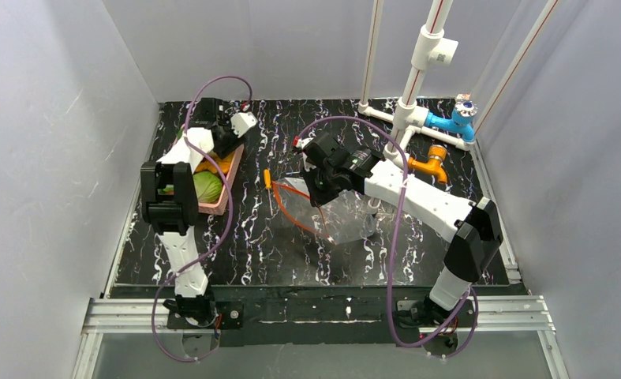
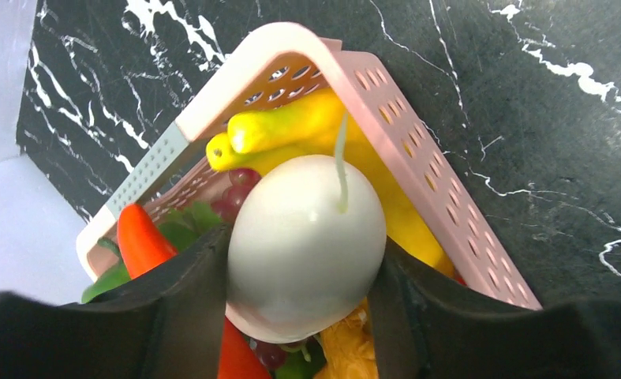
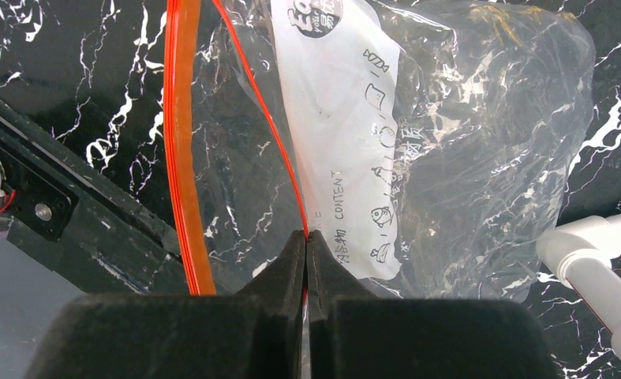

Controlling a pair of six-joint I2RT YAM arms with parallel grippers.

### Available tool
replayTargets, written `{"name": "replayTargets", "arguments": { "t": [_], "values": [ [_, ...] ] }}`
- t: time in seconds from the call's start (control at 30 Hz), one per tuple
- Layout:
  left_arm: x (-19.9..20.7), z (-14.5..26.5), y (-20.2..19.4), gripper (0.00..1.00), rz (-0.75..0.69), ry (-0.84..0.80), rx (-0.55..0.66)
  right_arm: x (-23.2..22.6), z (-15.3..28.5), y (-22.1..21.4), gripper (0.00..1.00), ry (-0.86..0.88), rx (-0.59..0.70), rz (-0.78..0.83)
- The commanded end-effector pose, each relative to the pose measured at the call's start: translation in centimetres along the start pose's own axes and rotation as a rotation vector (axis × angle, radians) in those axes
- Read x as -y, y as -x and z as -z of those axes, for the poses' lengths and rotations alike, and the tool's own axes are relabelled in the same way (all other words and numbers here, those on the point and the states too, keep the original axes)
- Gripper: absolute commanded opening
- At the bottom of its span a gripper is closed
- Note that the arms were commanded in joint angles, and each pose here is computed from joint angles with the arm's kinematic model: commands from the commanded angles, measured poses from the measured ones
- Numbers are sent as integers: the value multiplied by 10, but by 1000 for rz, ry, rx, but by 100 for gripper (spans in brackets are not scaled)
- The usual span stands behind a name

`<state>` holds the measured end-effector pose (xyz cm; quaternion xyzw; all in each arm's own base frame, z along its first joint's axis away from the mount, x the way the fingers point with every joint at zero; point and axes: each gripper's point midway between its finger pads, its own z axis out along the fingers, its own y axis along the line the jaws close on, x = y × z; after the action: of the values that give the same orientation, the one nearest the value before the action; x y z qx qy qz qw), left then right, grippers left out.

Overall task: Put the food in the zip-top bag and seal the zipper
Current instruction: Pick up the fake vegetable from the bin.

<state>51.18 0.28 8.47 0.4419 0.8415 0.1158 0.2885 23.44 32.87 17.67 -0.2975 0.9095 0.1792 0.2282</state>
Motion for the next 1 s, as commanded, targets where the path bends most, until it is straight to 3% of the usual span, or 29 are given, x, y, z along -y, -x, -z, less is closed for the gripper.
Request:
{"name": "replayTargets", "arguments": {
  "t": [0.0, 0.27, 0.53, 0.63, 0.73, 0.83, 0.97],
  "values": [
    [-28, 39, 21, 36, 11, 137, 87, -6, 11, 17, 1, 21, 43, 7],
    [-41, 75, 45, 24, 101, 197, 209, -4, 12, 21, 1, 7, 60, -3],
    [-22, 111, 65, 18, 210, 140, 348, -3, 15, 22, 1, -1, 72, -20],
    [-14, 128, 73, 11, 269, 111, 402, -3, 16, 21, 1, -2, 78, -27],
    [-10, 169, 94, 9, 357, 90, 535, -1, 19, 24, 1, -16, 92, -40],
    [-2, 212, 107, 0, 488, 59, 641, 1, 23, 27, 1, -28, 112, -62],
    [17, 265, 116, 0, 640, -8, 762, -1, 24, 32, 1, -23, 133, -80]
  ]
}}
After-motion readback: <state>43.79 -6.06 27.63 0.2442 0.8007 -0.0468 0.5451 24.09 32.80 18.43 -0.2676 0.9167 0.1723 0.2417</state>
